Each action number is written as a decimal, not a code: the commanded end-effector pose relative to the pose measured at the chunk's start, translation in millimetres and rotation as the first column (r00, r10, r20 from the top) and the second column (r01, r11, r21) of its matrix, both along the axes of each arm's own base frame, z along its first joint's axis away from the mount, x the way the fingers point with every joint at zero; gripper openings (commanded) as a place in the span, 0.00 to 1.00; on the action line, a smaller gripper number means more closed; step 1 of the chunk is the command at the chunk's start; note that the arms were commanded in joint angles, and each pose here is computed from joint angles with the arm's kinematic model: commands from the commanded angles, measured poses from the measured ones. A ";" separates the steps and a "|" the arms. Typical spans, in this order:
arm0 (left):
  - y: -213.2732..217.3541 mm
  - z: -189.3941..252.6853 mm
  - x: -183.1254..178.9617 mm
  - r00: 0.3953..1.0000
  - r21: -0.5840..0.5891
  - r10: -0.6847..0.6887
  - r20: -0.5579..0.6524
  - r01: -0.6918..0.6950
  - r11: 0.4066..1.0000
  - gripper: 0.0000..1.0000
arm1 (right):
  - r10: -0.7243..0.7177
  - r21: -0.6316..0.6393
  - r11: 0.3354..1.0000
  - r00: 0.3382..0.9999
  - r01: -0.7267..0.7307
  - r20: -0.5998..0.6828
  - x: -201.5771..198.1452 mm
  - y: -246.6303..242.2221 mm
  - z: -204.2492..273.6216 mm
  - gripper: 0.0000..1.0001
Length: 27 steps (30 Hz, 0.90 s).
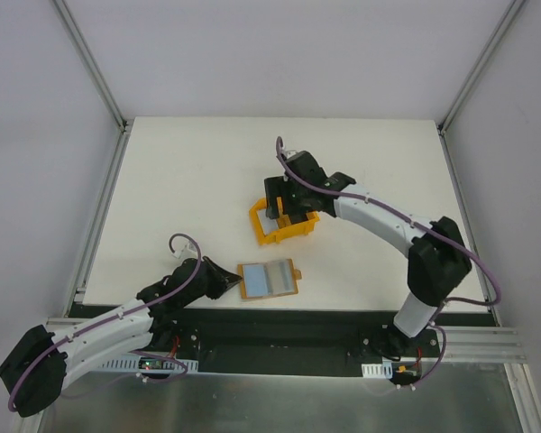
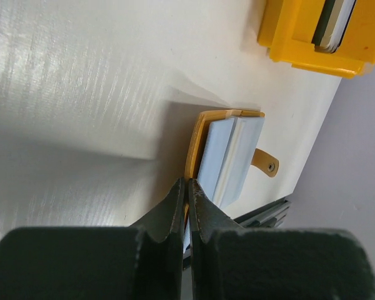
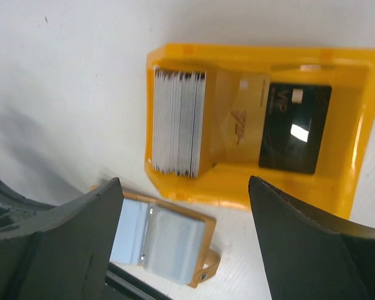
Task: Put the credit cards into the card holder
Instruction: Pick up the credit card from the storage box.
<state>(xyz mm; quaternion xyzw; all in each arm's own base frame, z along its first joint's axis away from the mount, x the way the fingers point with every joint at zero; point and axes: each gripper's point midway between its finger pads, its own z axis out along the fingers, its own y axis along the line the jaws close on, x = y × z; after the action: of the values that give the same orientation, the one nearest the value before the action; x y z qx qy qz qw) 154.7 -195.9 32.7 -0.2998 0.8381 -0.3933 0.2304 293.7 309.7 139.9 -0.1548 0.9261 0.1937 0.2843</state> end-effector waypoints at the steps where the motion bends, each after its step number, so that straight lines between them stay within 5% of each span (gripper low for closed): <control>1: 16.6 -26.6 -0.4 0.996 0.037 0.077 -0.032 -0.076 0.996 0.00 | 0.114 0.043 0.993 0.992 -0.112 -0.056 18.8 25.0 -7.2 0.84; 20: 7.6 -26.5 0.6 0.998 0.059 0.036 -0.051 -0.033 0.998 0.00 | 0.164 0.123 0.982 0.967 -0.141 -0.196 28.3 56.4 -53.9 0.85; 27: 4.3 -28.0 -1.1 0.998 0.052 0.019 -0.061 -0.016 0.999 0.00 | 0.189 0.160 0.974 0.963 -0.159 -0.192 24.6 60.9 -41.7 0.73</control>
<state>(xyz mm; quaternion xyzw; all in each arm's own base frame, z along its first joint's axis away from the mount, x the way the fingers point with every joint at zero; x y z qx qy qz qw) 157.2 -196.2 14.8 -0.3121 0.8486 -0.3667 0.2189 314.6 356.0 68.8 -0.1875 0.9335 0.2590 0.1620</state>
